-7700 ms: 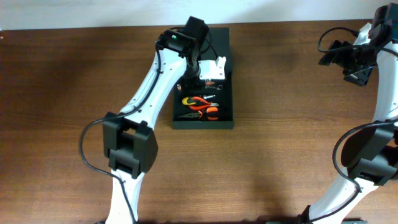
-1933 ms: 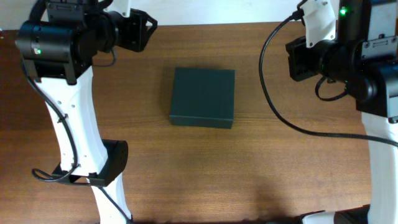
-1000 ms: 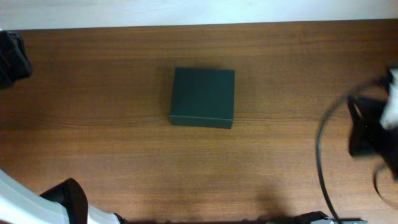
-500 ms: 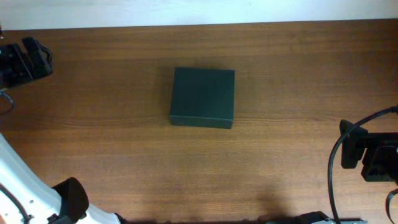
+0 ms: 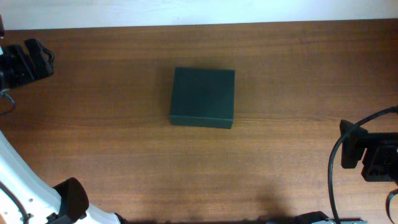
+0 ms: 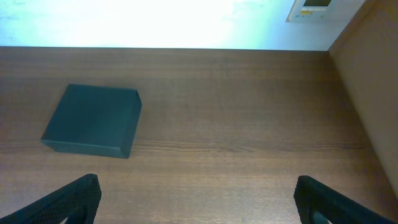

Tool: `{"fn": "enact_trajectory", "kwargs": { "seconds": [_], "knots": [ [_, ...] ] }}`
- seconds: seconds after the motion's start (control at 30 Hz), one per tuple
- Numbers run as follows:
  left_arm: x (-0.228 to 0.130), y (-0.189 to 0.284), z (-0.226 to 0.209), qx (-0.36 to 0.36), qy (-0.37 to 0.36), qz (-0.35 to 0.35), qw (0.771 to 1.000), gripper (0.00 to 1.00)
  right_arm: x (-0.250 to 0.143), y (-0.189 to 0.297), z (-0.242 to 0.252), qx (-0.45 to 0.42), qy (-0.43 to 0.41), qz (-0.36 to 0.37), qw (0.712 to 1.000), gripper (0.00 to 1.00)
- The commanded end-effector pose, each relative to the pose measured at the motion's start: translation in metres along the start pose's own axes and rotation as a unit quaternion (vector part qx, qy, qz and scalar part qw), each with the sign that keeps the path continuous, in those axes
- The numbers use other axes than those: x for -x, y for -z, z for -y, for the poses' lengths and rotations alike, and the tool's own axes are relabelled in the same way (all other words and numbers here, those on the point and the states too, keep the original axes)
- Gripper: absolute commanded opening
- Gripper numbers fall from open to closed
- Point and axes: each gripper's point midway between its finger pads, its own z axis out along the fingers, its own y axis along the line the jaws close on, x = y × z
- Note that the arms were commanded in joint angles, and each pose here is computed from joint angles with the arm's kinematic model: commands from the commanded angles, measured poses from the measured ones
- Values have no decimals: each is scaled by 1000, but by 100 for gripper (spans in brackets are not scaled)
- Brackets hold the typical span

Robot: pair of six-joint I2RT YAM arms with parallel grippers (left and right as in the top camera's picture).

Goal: Pack container

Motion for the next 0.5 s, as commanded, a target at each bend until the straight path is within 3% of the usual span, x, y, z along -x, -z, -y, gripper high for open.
{"fn": "enact_trajectory", "kwargs": {
  "seconds": [0.0,0.33,0.47],
  "knots": [
    [-1,0,4,-8,3,-1,1000,99,-1,0,2,-7,0,-2,1000,99],
    [-1,0,4,-8,3,-1,1000,99,-2,-1,3,-9,0,-5,1000,99],
    [-1,0,4,-8,3,-1,1000,99,-3,3,21,-54,-18,19,998,99]
  ]
}}
